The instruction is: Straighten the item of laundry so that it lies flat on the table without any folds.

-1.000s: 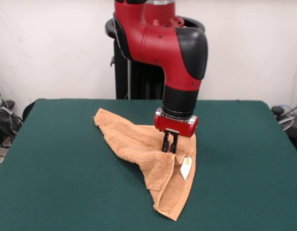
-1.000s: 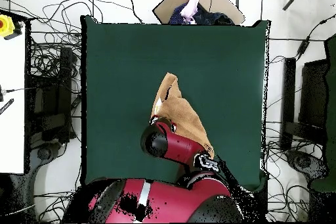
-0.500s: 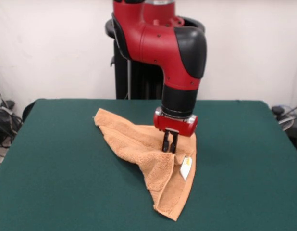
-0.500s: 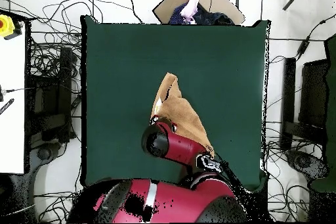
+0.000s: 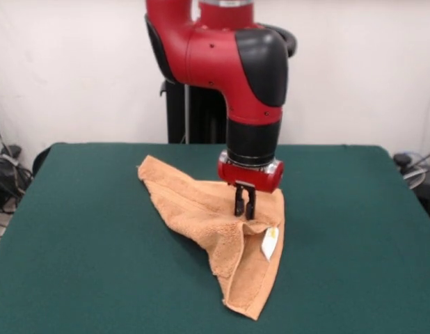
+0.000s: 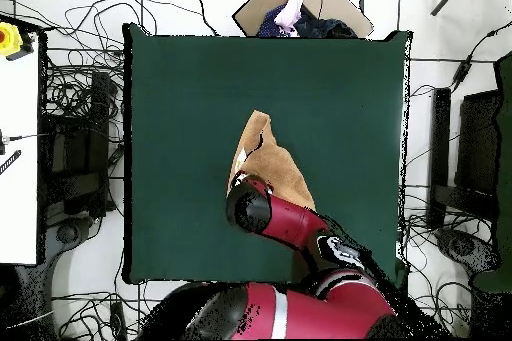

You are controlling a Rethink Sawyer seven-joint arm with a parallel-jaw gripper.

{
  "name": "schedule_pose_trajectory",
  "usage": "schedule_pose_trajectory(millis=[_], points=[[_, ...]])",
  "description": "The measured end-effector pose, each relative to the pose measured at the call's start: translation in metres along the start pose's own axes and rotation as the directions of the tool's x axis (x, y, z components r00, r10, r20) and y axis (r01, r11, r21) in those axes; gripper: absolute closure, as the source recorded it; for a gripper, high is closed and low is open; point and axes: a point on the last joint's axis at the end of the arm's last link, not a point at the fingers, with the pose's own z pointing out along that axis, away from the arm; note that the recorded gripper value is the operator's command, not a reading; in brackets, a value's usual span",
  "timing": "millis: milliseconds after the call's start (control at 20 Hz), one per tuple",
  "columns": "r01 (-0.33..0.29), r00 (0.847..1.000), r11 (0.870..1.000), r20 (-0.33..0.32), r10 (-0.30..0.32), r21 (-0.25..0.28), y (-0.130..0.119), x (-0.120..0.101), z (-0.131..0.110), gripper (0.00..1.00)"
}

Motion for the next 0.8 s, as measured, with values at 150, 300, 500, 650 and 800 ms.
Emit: schedule_pose_trajectory(millis=[150,300,500,650,800], points=[[-0.006,1.0,1.0,0.006,0.006,-0.015,0.003,-0.006,-0.004,1.0],[0.002,1.0,1.0,0.014,-0.002,-0.018,0.008,-0.009,-0.01,1.0],[0.029,1.0,0.999,-0.004,-0.029,-0.019,0.023,-0.01,-0.027,1.0],[0.051,0.998,0.998,-0.04,-0.052,-0.021,0.035,-0.007,-0.042,1.0],[0.067,0.995,0.997,-0.076,-0.069,-0.024,0.045,-0.004,-0.054,1.0]])
